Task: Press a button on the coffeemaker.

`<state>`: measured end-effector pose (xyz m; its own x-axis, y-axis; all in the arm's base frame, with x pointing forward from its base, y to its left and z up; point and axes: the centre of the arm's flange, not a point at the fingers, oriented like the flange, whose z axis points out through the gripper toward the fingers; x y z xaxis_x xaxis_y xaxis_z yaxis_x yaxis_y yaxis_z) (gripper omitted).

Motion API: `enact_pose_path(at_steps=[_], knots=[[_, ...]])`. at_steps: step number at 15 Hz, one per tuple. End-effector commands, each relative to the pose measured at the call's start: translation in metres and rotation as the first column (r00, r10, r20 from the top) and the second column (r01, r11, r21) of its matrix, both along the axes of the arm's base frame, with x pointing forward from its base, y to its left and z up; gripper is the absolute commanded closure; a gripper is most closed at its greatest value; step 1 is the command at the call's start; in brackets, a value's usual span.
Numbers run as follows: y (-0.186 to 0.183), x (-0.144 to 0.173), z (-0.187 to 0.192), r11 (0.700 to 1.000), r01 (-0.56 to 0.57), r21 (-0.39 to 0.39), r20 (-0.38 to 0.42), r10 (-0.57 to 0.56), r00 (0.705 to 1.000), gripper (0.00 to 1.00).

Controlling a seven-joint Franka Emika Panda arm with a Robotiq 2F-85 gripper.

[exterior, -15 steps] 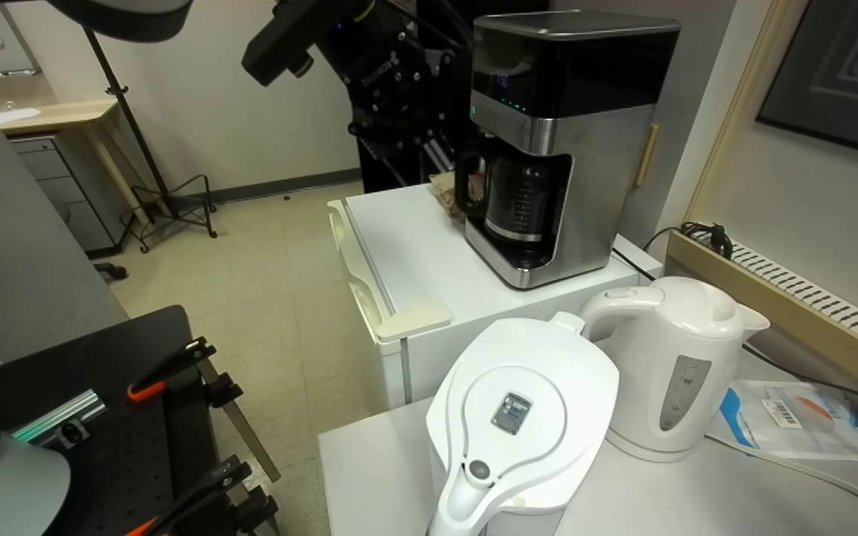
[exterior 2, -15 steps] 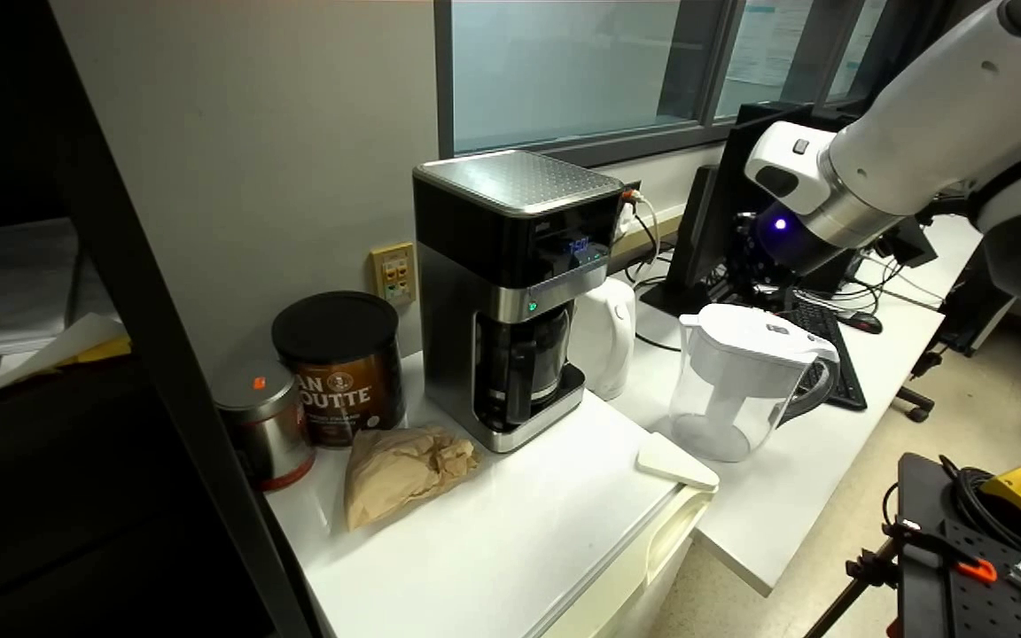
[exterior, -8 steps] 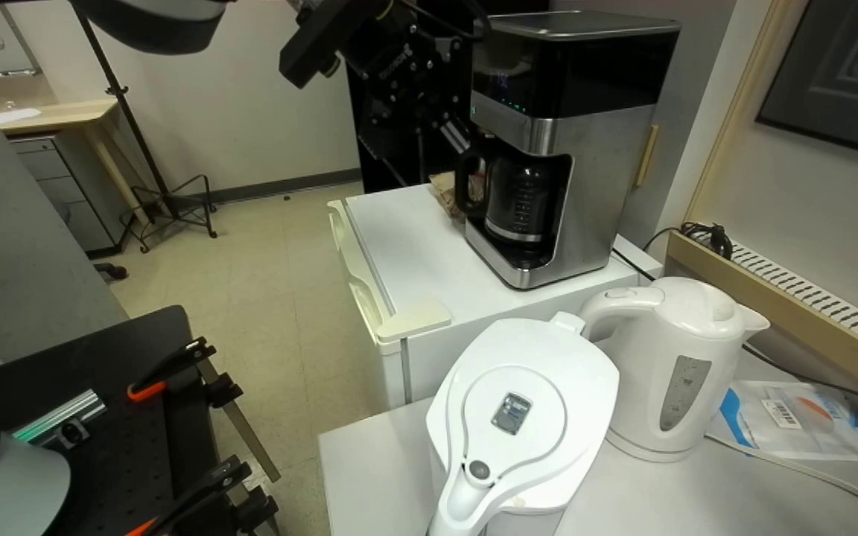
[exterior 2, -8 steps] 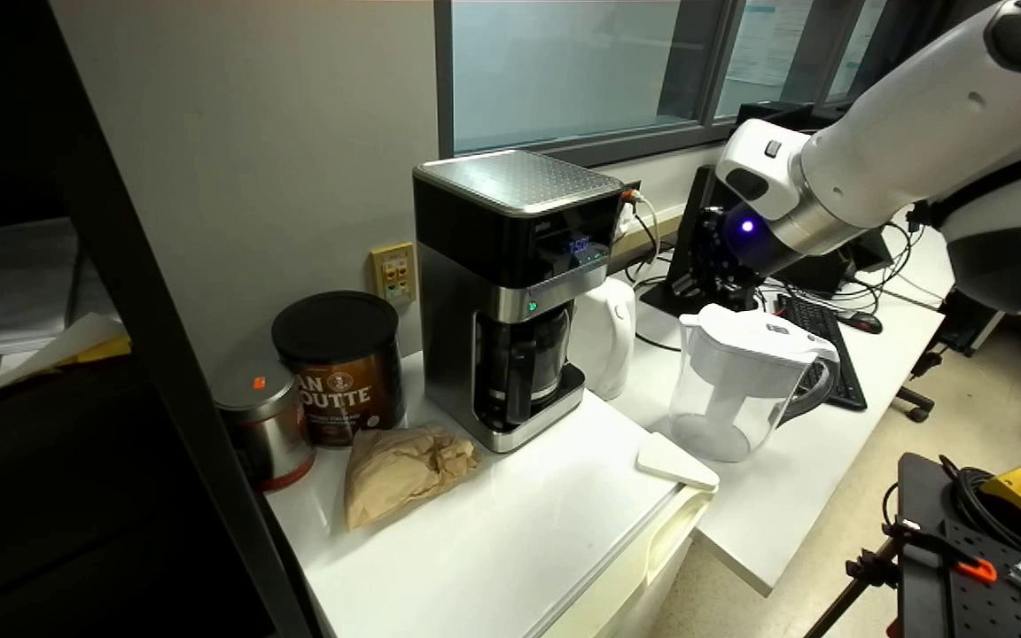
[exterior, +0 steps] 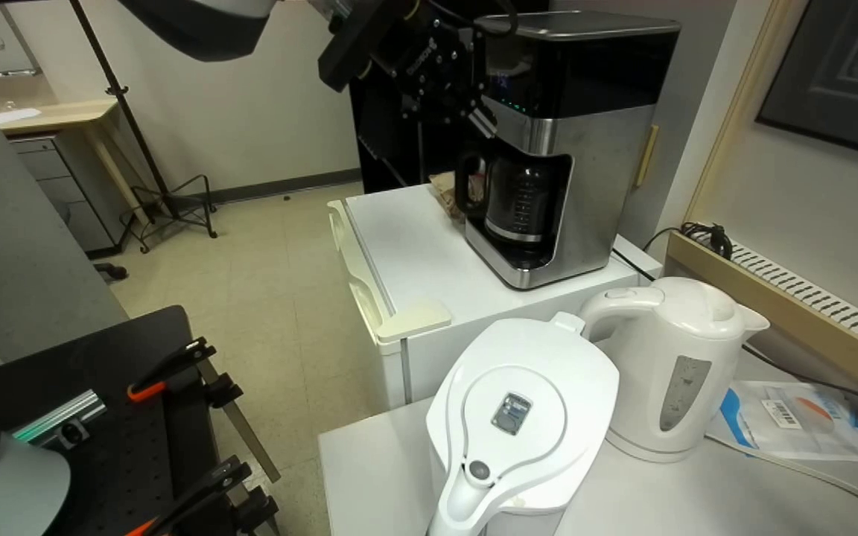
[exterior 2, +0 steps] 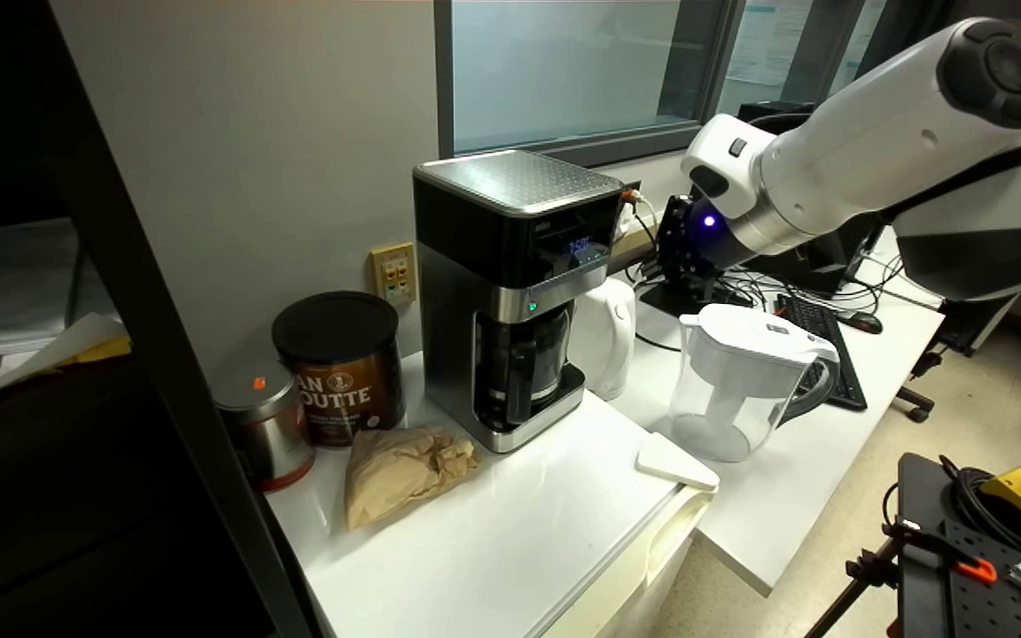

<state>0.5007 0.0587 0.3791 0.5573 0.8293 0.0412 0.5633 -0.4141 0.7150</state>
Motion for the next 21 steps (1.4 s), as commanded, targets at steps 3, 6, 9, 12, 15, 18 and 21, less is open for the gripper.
enact_pose_path(at_steps=[3,6,9,12,15,18,21], knots=[[0.004,0.026,-0.012,1.0,-0.011,0.003,0.061,0.01,0.998,1.0],[0.005,0.031,-0.014,1.0,-0.016,0.0,0.082,0.016,0.997,1.0],[0.005,0.034,-0.015,1.0,-0.022,-0.003,0.103,0.022,0.994,1.0],[0.006,0.036,-0.016,0.999,-0.031,-0.009,0.125,0.032,0.992,1.0],[0.007,0.039,-0.015,0.999,-0.049,-0.012,0.149,0.051,0.988,1.0],[0.007,0.039,-0.017,0.998,-0.063,-0.012,0.16,0.064,0.985,1.0],[0.007,0.039,-0.02,0.997,-0.072,-0.011,0.167,0.073,0.983,1.0]])
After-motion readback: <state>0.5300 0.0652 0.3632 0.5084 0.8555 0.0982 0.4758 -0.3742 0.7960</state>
